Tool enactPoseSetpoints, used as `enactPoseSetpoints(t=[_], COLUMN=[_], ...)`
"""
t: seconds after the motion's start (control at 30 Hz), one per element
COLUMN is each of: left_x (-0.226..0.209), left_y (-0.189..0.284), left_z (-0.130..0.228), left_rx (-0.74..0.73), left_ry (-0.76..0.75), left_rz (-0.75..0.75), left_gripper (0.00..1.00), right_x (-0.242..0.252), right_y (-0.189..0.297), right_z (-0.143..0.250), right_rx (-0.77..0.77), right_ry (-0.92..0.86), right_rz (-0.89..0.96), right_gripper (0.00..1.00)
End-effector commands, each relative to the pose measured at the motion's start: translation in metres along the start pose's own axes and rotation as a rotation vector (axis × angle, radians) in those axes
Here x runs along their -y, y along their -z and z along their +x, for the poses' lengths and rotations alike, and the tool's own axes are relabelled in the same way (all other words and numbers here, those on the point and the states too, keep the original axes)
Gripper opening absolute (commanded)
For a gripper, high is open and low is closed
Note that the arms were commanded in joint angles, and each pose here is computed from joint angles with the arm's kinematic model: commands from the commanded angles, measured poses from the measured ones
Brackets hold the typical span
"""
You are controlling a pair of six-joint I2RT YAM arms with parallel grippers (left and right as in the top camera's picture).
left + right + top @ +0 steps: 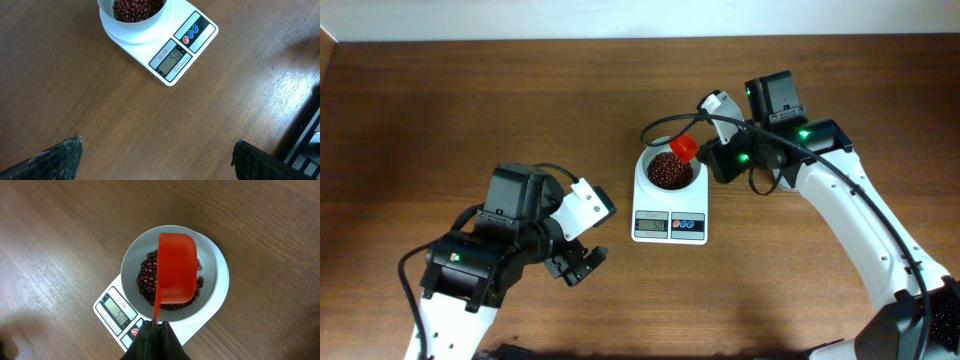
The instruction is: Scoop and weigh 50g on scale
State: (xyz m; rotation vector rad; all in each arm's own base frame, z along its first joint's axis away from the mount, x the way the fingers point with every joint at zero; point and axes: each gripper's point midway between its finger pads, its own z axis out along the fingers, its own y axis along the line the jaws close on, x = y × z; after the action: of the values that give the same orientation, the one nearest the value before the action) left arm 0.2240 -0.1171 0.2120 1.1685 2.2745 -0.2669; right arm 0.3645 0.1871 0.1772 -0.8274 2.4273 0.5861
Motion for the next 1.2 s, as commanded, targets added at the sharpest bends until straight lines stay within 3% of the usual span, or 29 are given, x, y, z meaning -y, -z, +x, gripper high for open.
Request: enactPoseSetpoints(t=[0.0, 0.27, 0.5, 0.77, 1.0, 1.17], left_x=[0.000, 0.000, 0.000, 0.000, 0.000, 0.000], left_y=[0.001, 0.001, 0.001, 0.001, 0.001, 0.001], left_z=[-0.003, -0.003, -0.003, -0.003, -0.003, -0.003], left_rx=[0.013, 0.013, 0.013, 0.013, 0.013, 0.013], left_ry=[-0.013, -0.013, -0.013, -0.012, -0.013, -0.013], left_rz=[0.006, 0.006, 0.005, 0.006, 0.006, 0.006], left_gripper=[0.99, 0.99, 0.99, 0.99, 0.99, 0.99], right_x=[-0.006, -0.006, -0.019, 0.033, 0.113, 0.175], right_y=[0.002, 0.002, 0.007, 0.043, 0.087, 0.125], right_z=[-0.009, -0.012, -0.026, -0.025, 0.020, 0.084], right_rx=[0.024, 0.036, 0.096, 0.202, 0.221, 0.161], right_ry=[-0.025, -0.075, -0.115, -0.258, -0.493, -0.703], right_rz=[-0.026, -0.032, -0.142, -0.190, -0.053, 0.188], right_gripper=[0.04, 0.04, 0.04, 0.04, 0.04, 0.04])
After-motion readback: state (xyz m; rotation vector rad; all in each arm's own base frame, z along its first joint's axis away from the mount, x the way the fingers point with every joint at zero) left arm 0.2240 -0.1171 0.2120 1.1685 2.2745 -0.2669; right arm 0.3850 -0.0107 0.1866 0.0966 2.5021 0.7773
